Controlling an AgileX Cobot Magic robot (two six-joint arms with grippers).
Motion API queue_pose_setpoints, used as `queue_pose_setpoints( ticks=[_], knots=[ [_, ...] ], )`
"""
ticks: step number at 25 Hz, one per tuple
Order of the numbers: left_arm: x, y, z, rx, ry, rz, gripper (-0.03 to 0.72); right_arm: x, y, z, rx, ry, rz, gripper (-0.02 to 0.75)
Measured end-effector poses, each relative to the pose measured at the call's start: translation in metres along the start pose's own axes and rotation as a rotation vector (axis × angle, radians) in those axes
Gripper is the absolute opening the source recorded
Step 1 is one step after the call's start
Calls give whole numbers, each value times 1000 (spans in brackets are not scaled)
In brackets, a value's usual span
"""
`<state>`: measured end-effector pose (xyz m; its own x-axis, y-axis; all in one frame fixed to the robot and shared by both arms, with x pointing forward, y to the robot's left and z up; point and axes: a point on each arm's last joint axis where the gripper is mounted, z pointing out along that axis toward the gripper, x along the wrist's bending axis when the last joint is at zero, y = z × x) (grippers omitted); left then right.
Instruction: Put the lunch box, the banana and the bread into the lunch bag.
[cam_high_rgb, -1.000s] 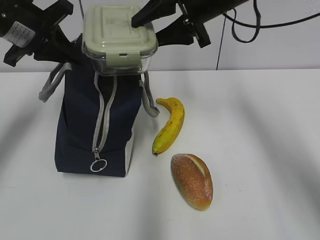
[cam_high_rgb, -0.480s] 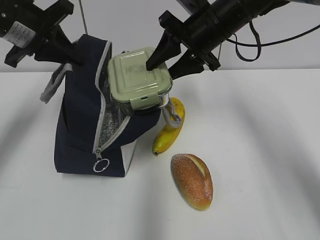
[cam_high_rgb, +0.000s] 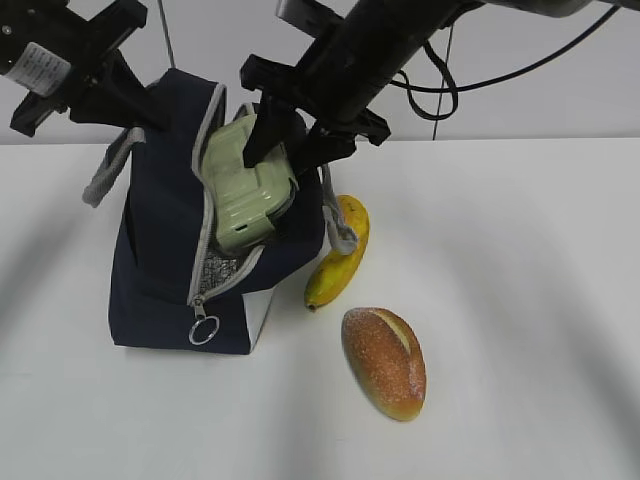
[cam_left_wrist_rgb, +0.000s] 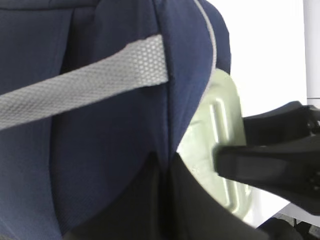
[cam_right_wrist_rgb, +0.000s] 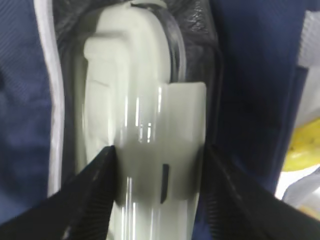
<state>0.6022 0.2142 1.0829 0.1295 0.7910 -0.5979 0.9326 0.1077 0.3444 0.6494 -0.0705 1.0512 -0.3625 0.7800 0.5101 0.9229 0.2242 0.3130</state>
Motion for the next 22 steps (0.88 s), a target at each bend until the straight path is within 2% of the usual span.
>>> queue_pose_setpoints(
  ticks=[5, 9, 14, 22],
  knots=[
    [0, 0, 0, 2, -4, -2, -3, 14, 7, 15, -16, -72, 21, 372],
    [0, 0, 0, 2, -4, -2, -3, 21, 7, 40, -25, -72, 45, 372],
    [0, 0, 0, 0, -4, -2, -3, 19, 7, 66, -32, -70, 66, 372],
    [0, 0, 0, -1, 0, 0, -3, 25, 8, 92, -74, -19, 66, 372]
  ],
)
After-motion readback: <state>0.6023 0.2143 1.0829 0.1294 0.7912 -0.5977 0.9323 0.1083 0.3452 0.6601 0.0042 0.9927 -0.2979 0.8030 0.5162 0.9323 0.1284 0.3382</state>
